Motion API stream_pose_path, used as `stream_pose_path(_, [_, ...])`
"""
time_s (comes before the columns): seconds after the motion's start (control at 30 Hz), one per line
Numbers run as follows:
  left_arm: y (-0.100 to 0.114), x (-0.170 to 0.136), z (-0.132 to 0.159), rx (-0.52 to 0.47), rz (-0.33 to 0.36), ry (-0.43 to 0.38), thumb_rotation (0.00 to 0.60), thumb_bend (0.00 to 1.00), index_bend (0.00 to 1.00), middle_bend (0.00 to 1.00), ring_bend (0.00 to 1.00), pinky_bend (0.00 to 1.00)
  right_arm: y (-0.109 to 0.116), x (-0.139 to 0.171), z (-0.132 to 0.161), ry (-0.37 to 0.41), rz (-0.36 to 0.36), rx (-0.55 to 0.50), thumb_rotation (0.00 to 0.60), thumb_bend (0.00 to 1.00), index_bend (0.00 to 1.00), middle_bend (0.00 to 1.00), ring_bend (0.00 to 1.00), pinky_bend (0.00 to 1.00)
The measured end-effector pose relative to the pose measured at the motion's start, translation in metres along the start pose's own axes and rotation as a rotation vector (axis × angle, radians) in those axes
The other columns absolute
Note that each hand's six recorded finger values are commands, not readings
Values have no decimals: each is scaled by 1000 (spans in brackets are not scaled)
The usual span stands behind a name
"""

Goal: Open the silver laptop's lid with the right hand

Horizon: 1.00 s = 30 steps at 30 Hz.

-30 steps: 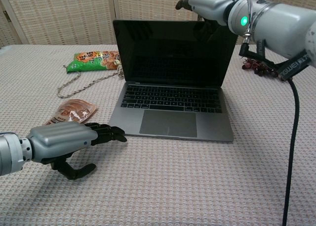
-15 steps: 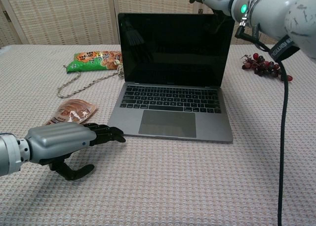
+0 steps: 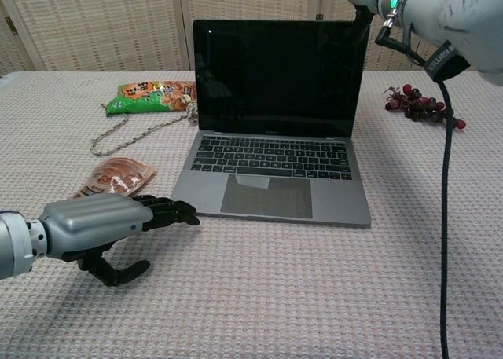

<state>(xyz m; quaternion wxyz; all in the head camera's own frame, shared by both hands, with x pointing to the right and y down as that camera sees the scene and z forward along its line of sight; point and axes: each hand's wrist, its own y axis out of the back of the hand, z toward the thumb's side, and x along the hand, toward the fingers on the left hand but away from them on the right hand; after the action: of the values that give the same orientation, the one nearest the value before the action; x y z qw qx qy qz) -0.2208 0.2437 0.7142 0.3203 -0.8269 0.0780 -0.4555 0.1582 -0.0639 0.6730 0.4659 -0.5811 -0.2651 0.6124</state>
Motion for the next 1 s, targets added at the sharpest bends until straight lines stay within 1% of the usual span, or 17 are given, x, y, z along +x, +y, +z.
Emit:
stream_pose_path(0.17, [0,0,0,2,-2,-1,600,614,11,49,0,0,-1,-2,-9,-24,5,3,600,560,0,0,0,0])
stream_pose_path(0.27, [1,-1,2,2,2,-5,600,614,11,49,0,0,-1,0,-12,-20,5,-10,600,560,0,0,0,0])
stream_pose_path(0.4, [6,-4,5,-2,27,-18,600,614,16,49,0,0,2,7,-13,12,-1,-45,600,560,0,0,0,0])
stream_pose_path(0.6, [20,-17,5,-10,82,-33,600,615,18,49,0,0,11,33,-22,87,-23,-97,600,560,0,0,0,0])
stream_pose_path(0.7, [28,-25,-1,-18,112,-14,600,614,19,49,0,0,15,53,-34,120,-37,-122,600,558,0,0,0,0])
stream_pose_path(0.8, [37,-34,-9,-25,152,16,600,613,21,49,0,0,16,76,-55,136,-45,-147,600,557,0,0,0,0])
stream_pose_path(0.93, [54,-51,-26,-44,220,73,600,614,34,49,0,0,11,113,-94,127,-51,-157,600,555,0,0,0,0])
stream_pose_path(1.0, [65,-59,-35,-63,264,102,600,614,50,51,0,0,7,128,-110,119,-48,-167,600,554,0,0,0,0])
